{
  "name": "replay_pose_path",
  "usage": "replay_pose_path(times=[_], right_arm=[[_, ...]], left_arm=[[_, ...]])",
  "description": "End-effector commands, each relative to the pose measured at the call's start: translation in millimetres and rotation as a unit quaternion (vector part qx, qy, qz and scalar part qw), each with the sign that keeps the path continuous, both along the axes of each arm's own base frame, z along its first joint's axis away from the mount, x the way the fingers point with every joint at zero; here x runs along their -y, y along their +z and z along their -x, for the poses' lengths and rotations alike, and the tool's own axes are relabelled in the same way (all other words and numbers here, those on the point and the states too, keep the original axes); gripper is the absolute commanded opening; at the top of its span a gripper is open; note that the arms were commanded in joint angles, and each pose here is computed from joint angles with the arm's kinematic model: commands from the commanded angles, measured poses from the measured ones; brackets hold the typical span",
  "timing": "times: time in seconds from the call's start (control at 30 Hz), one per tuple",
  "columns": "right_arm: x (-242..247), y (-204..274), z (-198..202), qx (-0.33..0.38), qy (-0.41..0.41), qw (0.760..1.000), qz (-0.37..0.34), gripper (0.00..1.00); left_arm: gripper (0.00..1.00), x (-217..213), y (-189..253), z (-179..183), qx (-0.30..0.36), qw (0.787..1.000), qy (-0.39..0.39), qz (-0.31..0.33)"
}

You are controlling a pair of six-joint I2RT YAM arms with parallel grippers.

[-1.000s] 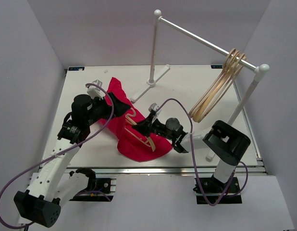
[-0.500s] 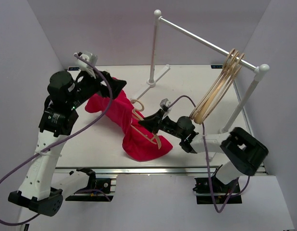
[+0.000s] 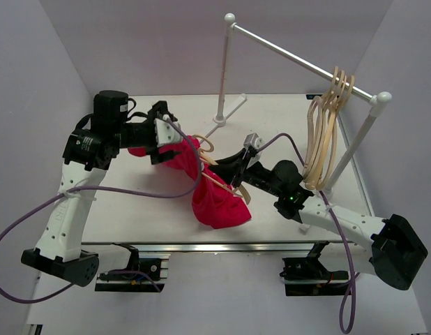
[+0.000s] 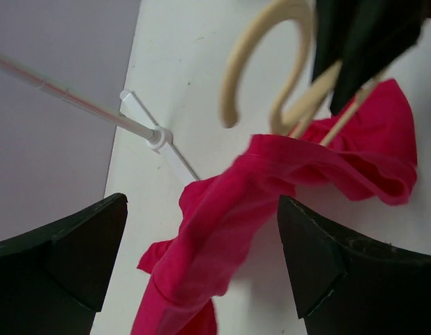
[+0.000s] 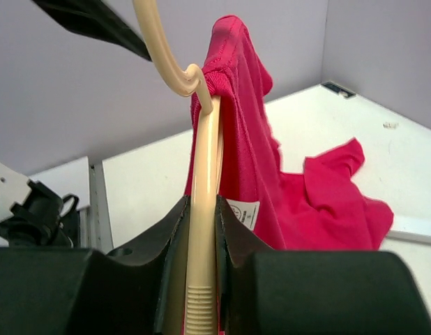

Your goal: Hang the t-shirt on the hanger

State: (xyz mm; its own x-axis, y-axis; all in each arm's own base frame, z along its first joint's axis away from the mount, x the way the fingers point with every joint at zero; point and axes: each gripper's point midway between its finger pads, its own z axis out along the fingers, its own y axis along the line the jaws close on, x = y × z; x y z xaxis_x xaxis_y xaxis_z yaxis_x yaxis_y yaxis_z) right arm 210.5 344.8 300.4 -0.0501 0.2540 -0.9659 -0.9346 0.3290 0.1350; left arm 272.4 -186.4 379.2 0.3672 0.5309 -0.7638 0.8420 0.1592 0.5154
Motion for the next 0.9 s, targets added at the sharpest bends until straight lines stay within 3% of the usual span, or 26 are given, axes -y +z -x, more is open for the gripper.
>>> replay_pose_path(times=[0.0,0.17,0.47,0.53,0.57,0.6,0.67,0.7,0.83,0.87], right_arm=[[0.1,25.3,-1.2,0.036,-0.001,0.999,0.003,0.0],[0.5,30.3,4.4,0.05,0.01,0.999,0.008,0.0],[-6.0,42.7,29.5,0.057,0.081,0.995,-0.005,0.0],[-7.2,43.8,33.0,0.059,0.092,0.994,-0.005,0.0],[-7.5,43.8,32.1,0.058,0.092,0.994,-0.005,0.0],[-8.3,41.3,32.0,0.055,0.093,0.994,0.0,0.0],[-10.9,38.7,26.8,0.053,0.086,0.995,0.007,0.0],[-12.5,34.0,24.6,0.05,0.084,0.995,0.016,0.0],[-18.7,25.3,-1.4,0.016,0.037,0.998,0.048,0.0],[-22.0,32.9,-10.1,0.013,0.024,0.998,0.052,0.0]], left_arm=[[0.98,-10.6,3.9,39.4,0.05,0.994,-0.078,-0.062],[0.98,-18.9,-16.5,50.7,0.035,0.99,-0.092,-0.098],[0.98,-23.6,-75.0,13.1,-0.007,0.99,-0.045,-0.131],[0.94,-22.1,-87.2,5.3,-0.021,0.99,-0.039,-0.133],[0.88,-21.3,-90.4,2.9,-0.028,0.99,-0.038,-0.133],[0.64,-20.0,-92.0,1.5,-0.032,0.99,-0.04,-0.132],[0.45,-17.0,-94.3,1.8,-0.035,0.99,-0.049,-0.129],[0.29,-14.0,-92.9,4.0,-0.03,0.99,-0.061,-0.124],[0.0,-11.9,-95.1,5.5,-0.02,0.991,-0.066,-0.116],[0.0,-12.7,-97.8,8.0,-0.017,0.991,-0.067,-0.116]])
